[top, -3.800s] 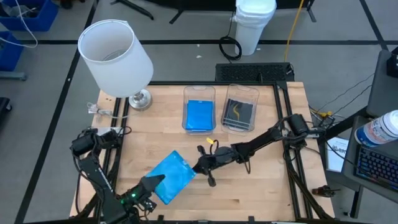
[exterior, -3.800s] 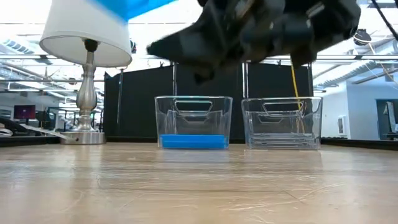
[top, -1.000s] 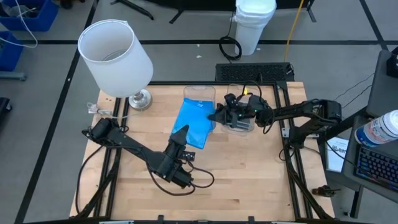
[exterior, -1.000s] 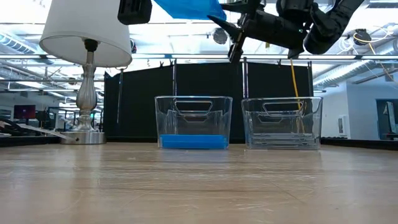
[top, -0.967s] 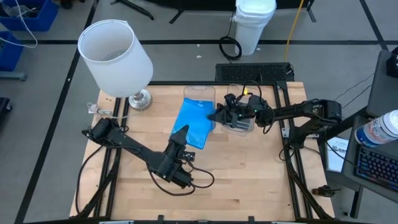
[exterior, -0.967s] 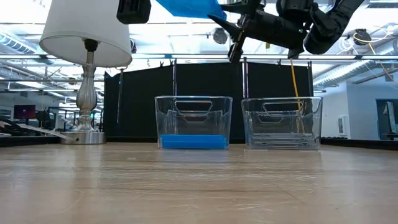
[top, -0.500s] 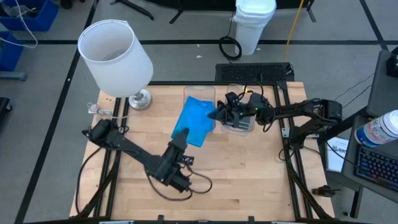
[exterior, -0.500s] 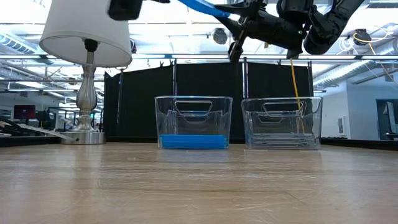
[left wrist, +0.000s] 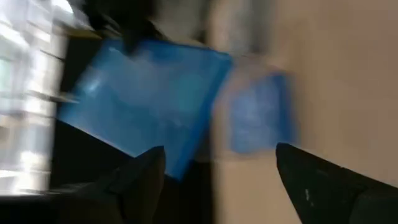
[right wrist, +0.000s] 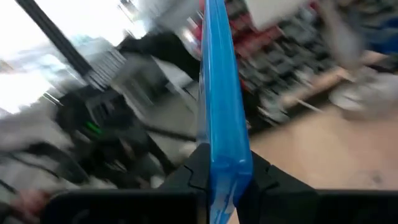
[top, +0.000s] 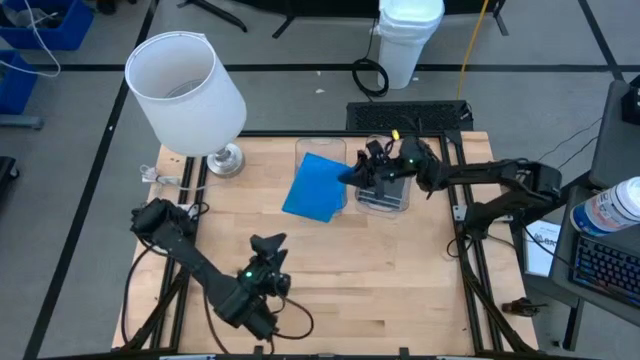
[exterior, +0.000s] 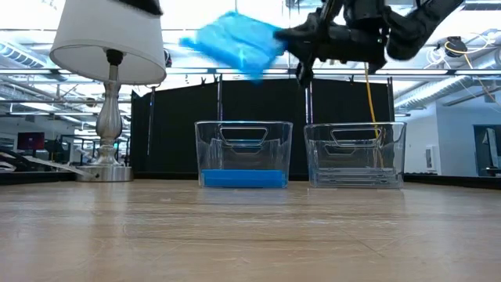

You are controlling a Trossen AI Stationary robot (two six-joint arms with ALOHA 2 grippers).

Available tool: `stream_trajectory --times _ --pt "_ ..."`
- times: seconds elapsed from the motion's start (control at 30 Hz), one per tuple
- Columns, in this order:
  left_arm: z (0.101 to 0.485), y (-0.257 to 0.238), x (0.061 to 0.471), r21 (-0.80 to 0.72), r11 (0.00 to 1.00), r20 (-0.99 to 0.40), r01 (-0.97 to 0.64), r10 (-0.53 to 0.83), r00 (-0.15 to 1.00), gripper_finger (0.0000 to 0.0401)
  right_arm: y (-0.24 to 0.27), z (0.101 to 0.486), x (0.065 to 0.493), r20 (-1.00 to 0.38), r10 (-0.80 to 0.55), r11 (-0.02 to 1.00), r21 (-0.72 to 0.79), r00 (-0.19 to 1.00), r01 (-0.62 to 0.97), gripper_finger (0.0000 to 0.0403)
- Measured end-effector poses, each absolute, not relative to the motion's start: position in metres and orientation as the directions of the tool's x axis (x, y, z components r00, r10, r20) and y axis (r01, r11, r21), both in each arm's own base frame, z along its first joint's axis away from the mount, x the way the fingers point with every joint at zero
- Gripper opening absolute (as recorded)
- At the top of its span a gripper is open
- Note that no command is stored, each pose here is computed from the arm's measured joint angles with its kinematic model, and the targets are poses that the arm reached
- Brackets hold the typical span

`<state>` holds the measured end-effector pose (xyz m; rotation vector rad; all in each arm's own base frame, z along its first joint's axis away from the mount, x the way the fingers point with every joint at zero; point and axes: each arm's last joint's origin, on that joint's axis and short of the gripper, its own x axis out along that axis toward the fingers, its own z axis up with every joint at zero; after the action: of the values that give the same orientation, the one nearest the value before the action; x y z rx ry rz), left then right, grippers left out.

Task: Pick & place jewel cases by type
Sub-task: Put the blue CD case into the left transparent bin

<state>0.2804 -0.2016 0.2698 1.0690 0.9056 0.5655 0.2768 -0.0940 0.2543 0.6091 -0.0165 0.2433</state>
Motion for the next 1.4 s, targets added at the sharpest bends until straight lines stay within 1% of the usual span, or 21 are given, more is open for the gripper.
stream_trajectory --times 0.07,0.1,0.2,0.27,0.33,0.43,0.47,0.53,0.6,0.7,0.8,0.93,1.03,1.1,1.2,1.3,1.4 --pt "0.268 -0.205 0.270 0.857 0.515 -0.464 0.037 0.737 0.491 0.0283 -0.095 0.255 0.276 -0.024 0.192 0.839 0.522 0.981 -0.152 0.0026" --pt "0.266 -0.207 0.265 0.839 0.543 -0.494 0.044 0.723 0.483 0.0267 -0.096 0.257 0.276 -0.076 0.169 0.861 0.496 0.983 -0.110 0.0026" --pt "0.249 -0.214 0.246 0.823 0.562 -0.524 0.084 0.692 0.496 0.0208 -0.094 0.263 0.278 -0.200 0.094 0.911 0.412 0.975 -0.003 0.0026" --pt "0.240 -0.215 0.234 0.785 0.615 -0.552 0.075 0.641 0.533 0.0159 -0.091 0.266 0.280 -0.220 0.094 0.937 0.349 0.971 -0.011 0.0027" --pt "0.235 -0.211 0.226 0.722 0.687 -0.594 0.078 0.559 0.578 0.0104 -0.087 0.267 0.281 -0.213 0.113 0.953 0.300 0.971 -0.045 0.0030" --pt "0.229 -0.205 0.215 0.591 0.799 -0.641 0.112 0.381 0.666 0.0026 -0.086 0.267 0.282 -0.207 0.118 0.958 0.281 0.971 -0.057 0.0028" --pt "0.228 -0.201 0.212 0.551 0.824 -0.640 0.131 0.317 0.700 0.0014 -0.087 0.268 0.282 -0.203 0.114 0.959 0.278 0.972 -0.055 0.0025" --pt "0.226 -0.192 0.204 0.488 0.854 -0.622 0.179 0.197 0.758 0.0013 -0.088 0.267 0.281 -0.206 0.107 0.964 0.261 0.973 -0.050 0.0025" --pt "0.220 -0.181 0.198 0.443 0.871 -0.593 0.210 0.109 0.798 0.0015 -0.089 0.267 0.281 -0.212 0.105 0.967 0.249 0.972 -0.050 0.0025" --pt "0.210 -0.163 0.189 0.391 0.883 -0.571 0.259 0.012 0.821 0.0006 -0.089 0.270 0.282 -0.224 0.109 0.960 0.275 0.968 -0.044 0.0025" --pt "0.201 -0.149 0.185 0.328 0.909 -0.524 0.255 -0.050 0.850 0.0007 -0.090 0.285 0.286 -0.295 0.094 0.950 0.311 0.951 0.003 0.0025" --pt "0.192 -0.137 0.182 0.264 0.932 -0.473 0.248 -0.099 0.876 0.0012 -0.092 0.305 0.293 -0.443 -0.013 0.954 0.262 0.896 0.143 0.0025" --pt "0.186 -0.134 0.181 0.258 0.935 -0.464 0.244 -0.102 0.880 0.0005 -0.097 0.322 0.298 -0.474 -0.084 0.951 0.225 0.877 0.213 0.0025" --pt "0.184 -0.134 0.181 0.252 0.937 -0.460 0.240 -0.102 0.882 0.0005 -0.102 0.331 0.301 -0.477 -0.093 0.941 0.244 0.874 0.233 0.0025" --pt "0.180 -0.135 0.181 0.251 0.938 -0.461 0.239 -0.101 0.881 0.0018 -0.109 0.334 0.307 -0.490 -0.102 0.924 0.276 0.866 0.265 0.0027" --pt "0.180 -0.135 0.180 0.256 0.934 -0.463 0.248 -0.106 0.880 0.0028 -0.121 0.328 0.311 -0.497 -0.098 0.883 0.356 0.862 0.306 0.0030" --pt "0.179 -0.136 0.179 0.256 0.933 -0.467 0.254 -0.111 0.878 0.0027 -0.134 0.313 0.316 -0.532 -0.064 0.822 0.452 0.844 0.347 0.0025"
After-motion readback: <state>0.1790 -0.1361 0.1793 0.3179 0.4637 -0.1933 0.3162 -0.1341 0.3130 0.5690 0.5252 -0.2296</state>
